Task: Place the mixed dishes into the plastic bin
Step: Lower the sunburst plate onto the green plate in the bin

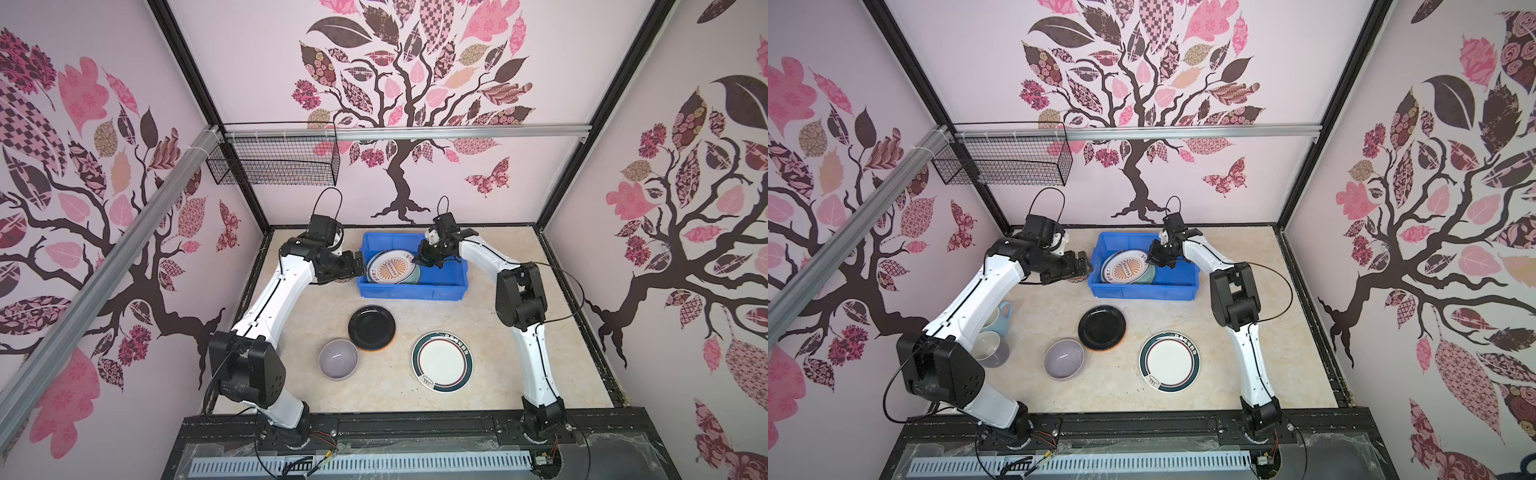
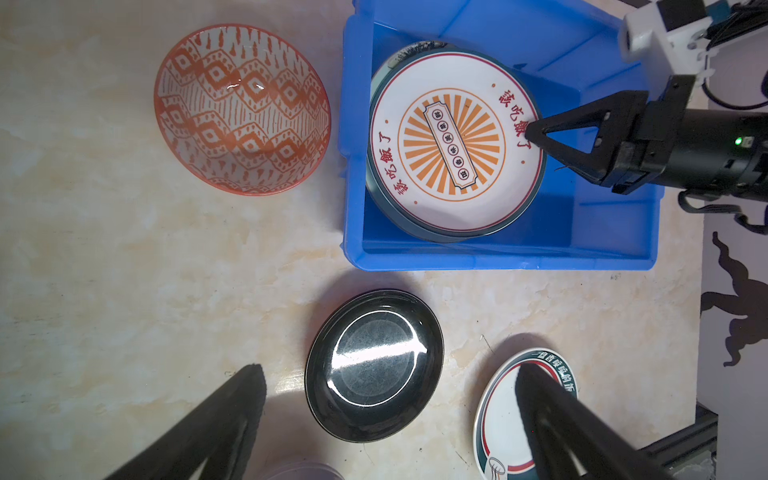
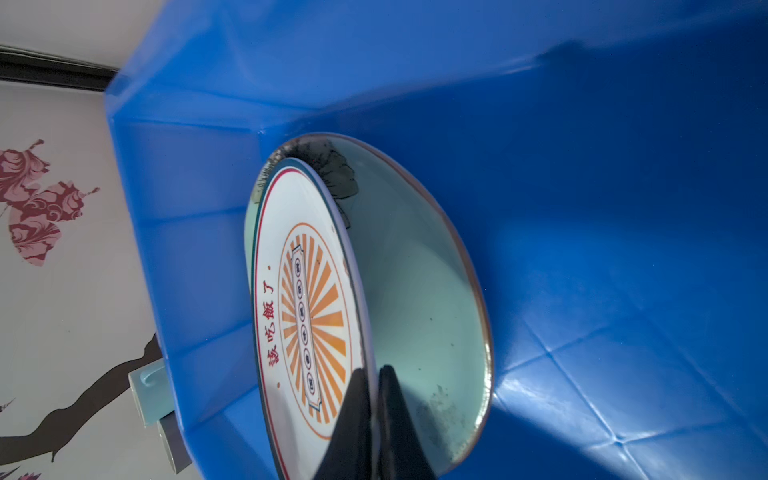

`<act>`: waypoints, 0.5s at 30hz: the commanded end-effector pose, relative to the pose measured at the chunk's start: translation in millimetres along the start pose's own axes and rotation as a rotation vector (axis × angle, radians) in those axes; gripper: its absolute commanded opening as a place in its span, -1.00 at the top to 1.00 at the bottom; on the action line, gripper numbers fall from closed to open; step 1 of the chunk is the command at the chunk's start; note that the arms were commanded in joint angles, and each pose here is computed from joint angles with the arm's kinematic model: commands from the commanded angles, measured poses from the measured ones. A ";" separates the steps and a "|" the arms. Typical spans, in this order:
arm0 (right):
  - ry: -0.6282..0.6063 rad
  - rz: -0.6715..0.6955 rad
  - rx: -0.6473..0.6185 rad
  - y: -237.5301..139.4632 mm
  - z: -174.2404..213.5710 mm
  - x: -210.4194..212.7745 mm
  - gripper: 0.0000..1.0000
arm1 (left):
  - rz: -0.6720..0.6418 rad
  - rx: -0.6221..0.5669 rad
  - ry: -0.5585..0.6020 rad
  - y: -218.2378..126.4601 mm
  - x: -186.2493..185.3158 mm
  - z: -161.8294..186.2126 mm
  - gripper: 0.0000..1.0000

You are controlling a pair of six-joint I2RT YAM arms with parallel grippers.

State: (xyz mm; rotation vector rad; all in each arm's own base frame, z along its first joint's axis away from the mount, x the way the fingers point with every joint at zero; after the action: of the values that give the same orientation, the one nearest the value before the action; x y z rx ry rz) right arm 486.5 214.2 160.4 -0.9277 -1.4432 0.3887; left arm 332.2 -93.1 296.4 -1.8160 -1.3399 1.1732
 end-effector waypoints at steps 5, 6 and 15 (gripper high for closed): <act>-0.005 0.004 -0.004 11.3 -8.7 -18.1 1.00 | 0.013 0.028 -0.005 10.6 4.6 4.1 -0.97; -0.006 0.008 -0.003 12.1 -9.2 -19.6 1.00 | 0.013 0.028 -0.003 10.8 4.7 4.8 -0.97; -0.018 0.060 0.022 16.9 -10.4 -21.2 0.35 | 0.031 0.038 -0.007 15.2 4.0 3.7 -0.97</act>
State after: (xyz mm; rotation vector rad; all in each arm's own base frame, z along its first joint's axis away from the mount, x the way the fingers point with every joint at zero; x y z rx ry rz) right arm 496.3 202.7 144.6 -0.9489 -1.4370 0.4085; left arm 333.6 -94.5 288.5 -1.8129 -1.3103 1.1992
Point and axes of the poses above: each gripper's point midway between its finger pads, its own y axis out along the fingers, its own x axis along the line the jaws close on, z = x × y, the point moved 10 cm from there along -y, back along the fingers, and after that the axes turned 5 degrees about y, right-handed, at the moved point
